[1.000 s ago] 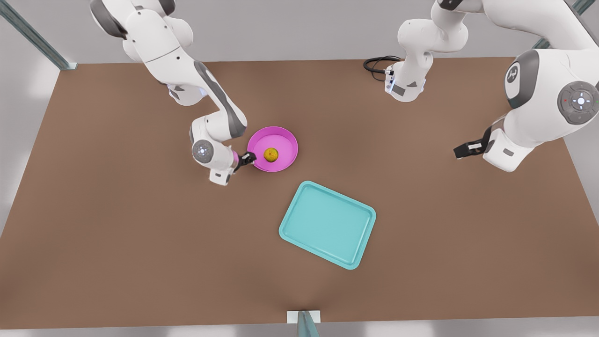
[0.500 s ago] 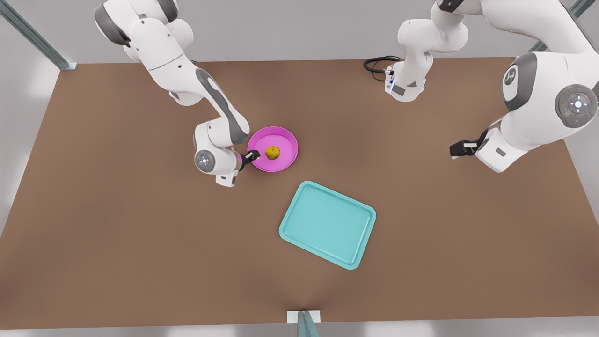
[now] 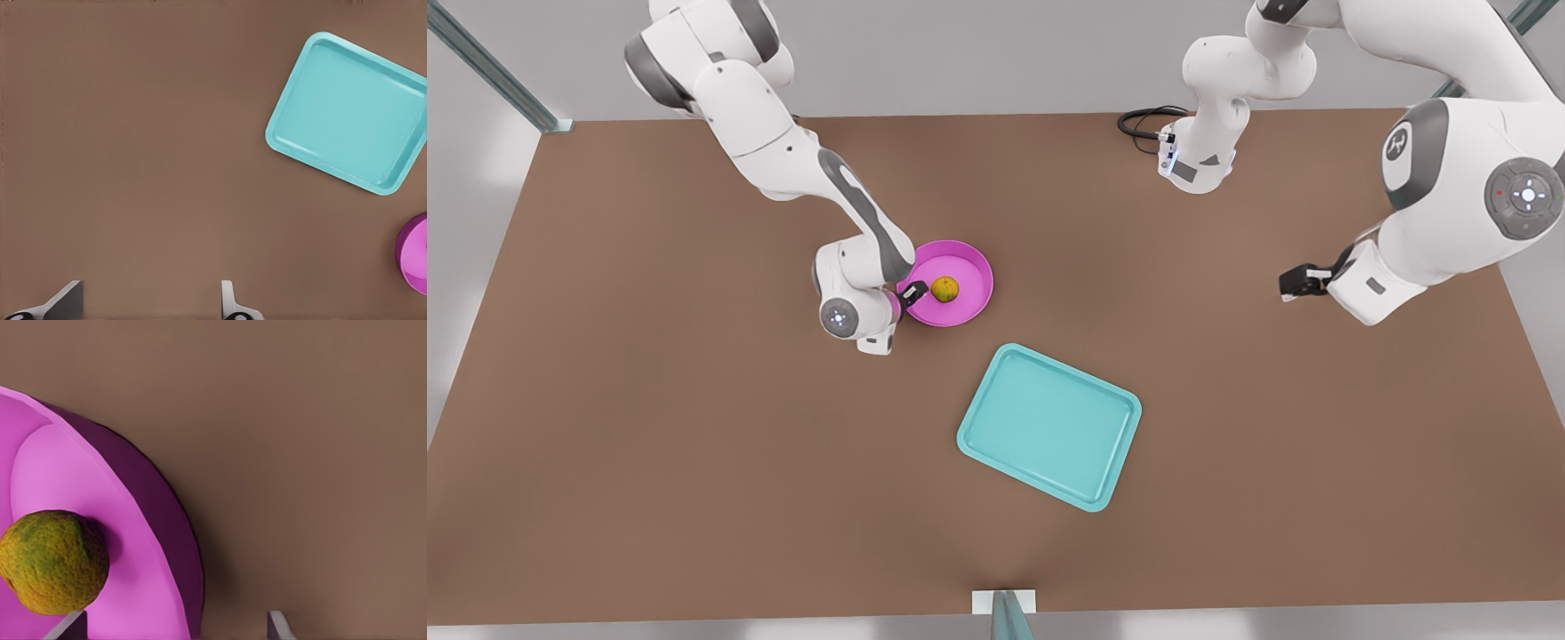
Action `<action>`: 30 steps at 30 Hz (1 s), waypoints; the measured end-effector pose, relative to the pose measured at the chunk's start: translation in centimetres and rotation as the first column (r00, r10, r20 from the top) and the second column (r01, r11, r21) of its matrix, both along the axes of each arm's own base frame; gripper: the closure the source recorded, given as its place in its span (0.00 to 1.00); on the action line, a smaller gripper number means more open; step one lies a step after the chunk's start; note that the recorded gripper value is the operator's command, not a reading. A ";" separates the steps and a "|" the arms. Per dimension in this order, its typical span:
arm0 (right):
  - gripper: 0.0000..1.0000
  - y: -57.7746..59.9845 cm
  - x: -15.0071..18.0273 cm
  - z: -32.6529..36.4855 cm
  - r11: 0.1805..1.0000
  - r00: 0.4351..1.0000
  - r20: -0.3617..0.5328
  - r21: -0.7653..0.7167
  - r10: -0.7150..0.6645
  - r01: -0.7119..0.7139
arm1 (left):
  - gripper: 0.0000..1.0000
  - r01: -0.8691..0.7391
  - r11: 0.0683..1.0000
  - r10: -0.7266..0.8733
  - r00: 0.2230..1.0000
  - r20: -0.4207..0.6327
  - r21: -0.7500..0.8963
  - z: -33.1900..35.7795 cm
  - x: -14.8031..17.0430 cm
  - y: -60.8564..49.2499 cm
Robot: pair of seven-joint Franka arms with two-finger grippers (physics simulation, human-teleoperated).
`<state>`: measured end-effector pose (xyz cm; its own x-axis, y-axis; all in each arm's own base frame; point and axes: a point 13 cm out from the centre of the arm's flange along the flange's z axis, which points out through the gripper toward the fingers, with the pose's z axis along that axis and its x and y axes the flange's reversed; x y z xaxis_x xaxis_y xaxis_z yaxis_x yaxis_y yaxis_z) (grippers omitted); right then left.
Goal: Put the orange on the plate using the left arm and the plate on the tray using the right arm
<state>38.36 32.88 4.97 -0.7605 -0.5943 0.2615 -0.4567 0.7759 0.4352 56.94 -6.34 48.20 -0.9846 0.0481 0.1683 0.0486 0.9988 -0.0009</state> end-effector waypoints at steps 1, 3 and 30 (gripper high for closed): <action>0.00 0.0 -0.2 -0.3 1.000 1.000 -0.005 0.000 0.004 -0.004 | 0.00 0.002 1.000 -0.002 1.000 0.001 0.001 0.0 0.0 0.1; 0.00 0.1 -0.5 -0.4 1.000 1.000 -0.011 0.003 0.015 -0.015 | 0.00 0.007 1.000 -0.007 1.000 0.002 0.002 0.1 0.0 0.2; 0.75 1.6 -0.3 0.1 0.996 0.996 -0.026 0.044 0.085 -0.083 | 0.00 0.043 0.999 -0.043 0.999 0.001 -0.006 0.1 0.0 0.1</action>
